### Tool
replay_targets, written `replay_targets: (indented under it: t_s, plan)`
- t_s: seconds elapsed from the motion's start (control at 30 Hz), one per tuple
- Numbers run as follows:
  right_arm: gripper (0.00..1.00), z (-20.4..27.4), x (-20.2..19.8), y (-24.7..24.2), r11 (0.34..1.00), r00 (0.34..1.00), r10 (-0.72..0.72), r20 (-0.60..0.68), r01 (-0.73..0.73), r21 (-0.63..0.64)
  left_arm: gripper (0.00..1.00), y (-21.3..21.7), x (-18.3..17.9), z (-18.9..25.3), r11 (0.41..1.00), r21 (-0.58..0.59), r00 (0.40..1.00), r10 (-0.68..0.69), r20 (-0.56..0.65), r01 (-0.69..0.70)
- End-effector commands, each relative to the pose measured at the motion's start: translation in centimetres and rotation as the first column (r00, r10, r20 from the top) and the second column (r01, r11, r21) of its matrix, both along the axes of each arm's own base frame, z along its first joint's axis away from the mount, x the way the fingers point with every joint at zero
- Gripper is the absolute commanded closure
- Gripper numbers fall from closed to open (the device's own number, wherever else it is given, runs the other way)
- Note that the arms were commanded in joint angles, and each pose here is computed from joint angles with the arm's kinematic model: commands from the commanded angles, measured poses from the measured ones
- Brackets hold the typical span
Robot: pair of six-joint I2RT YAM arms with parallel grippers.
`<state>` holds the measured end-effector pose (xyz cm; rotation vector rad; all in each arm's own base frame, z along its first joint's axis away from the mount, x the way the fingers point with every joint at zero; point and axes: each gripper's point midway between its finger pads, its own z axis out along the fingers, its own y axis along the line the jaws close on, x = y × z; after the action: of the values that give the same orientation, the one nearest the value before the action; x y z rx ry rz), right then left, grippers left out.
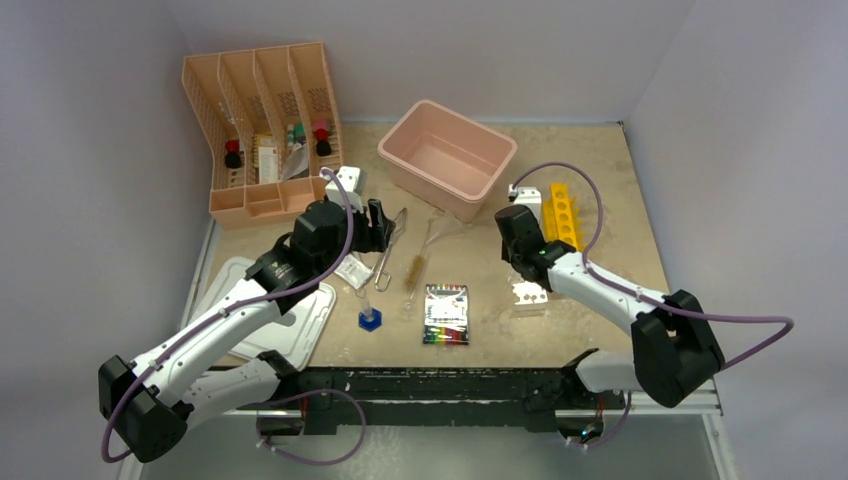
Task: Organize the chemistry lab equipment
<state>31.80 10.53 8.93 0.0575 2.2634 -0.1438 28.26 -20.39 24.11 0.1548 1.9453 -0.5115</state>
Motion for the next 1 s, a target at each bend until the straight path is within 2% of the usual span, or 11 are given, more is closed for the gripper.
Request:
replay_targets:
  t_s: [0.0,0.13,0.3,0.63,0.83,0.97]
  plan:
    - [0.76,0.7,-0.3,-0.1,1.0,1.0,-0.009,0.018,0.008,0.025,0.41,-0.2,0.2,0.7,1.0,-0.012,1.0,-0.008,0.027,0.009]
    - [0.68,1.0,-0.5,-0.7,0.998,0.999,-0.053,0.012,0.053,0.018,0.41,-0.2,0.2,0.7,1.0,-0.011,1.0,-0.008,0.027,0.008]
    - [0.58,1.7,-0.3,-0.3,0.999,0.999,-0.042,0.029,0.041,0.035,0.41,-0.2,0.2,0.7,1.0,-0.011,1.0,-0.009,0.026,0.009]
    - [0.54,7.4,1.2,0.7,0.997,0.993,-0.006,0.121,-0.004,0.078,0.41,0.2,0.4,0.5,1.0,0.01,1.0,0.004,0.026,-0.004]
    - [0.54,8.7,1.5,4.9,0.972,0.99,0.112,0.082,-0.127,0.199,0.4,0.8,0.7,-0.1,0.998,0.045,0.999,0.048,0.003,-0.048]
    - [0.55,8.3,0.7,10.5,0.929,0.979,0.185,0.079,-0.201,0.31,0.4,1.3,1.0,-0.1,0.995,0.045,0.996,0.085,-0.002,-0.085]
